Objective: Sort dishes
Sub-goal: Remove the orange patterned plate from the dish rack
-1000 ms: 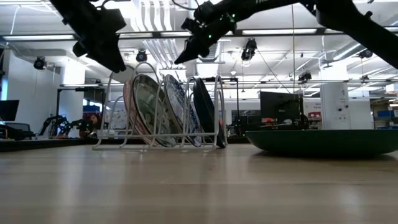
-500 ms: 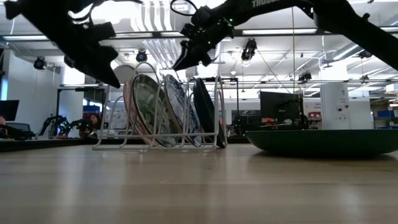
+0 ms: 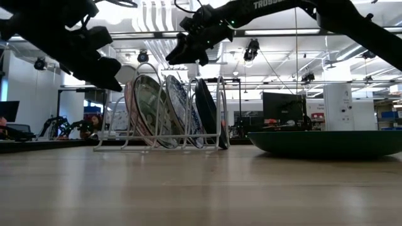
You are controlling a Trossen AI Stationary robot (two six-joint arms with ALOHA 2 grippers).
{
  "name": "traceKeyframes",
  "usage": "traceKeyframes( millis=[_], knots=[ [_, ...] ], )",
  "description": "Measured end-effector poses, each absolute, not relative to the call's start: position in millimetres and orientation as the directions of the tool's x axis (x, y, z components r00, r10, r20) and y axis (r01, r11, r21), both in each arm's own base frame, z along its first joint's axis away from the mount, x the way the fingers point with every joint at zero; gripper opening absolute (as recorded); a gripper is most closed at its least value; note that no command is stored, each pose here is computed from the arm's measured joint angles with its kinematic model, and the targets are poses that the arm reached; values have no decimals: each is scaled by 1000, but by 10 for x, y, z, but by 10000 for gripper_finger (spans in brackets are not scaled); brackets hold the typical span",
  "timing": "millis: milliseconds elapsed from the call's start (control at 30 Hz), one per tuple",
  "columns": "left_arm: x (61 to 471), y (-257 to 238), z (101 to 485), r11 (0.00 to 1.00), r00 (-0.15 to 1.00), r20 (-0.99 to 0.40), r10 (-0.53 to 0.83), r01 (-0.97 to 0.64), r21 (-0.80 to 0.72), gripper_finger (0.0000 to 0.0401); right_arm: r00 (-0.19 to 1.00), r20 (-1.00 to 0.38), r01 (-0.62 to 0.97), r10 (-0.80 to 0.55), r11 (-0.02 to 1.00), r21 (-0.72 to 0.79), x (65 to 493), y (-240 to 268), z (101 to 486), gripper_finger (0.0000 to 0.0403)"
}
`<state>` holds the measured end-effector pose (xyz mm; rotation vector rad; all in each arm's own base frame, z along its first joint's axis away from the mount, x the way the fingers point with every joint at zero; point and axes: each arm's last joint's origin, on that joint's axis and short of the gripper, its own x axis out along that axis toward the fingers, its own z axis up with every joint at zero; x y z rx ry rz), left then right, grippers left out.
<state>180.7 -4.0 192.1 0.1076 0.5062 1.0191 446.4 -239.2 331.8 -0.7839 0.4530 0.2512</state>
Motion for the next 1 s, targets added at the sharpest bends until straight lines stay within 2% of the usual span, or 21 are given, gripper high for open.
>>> traceKeyframes(
  millis=[267,533,733,1000],
  knots=[
    [1796,-33,1852,481,392,-314,865,-827,291,155,891,-451,-346,45,711,-612,4533,-2414,3158,181],
    [1793,-25,1840,477,383,-316,868,-820,315,155,941,-336,-220,29,808,-546,4676,-2408,3083,181],
    [1796,-27,1835,495,395,-335,856,-811,311,155,925,-377,-234,45,849,-473,4750,-2390,2895,181],
    [1796,-27,1835,492,395,-335,856,-820,292,155,931,-366,-211,17,841,-498,4827,-2382,2812,176]
  ],
)
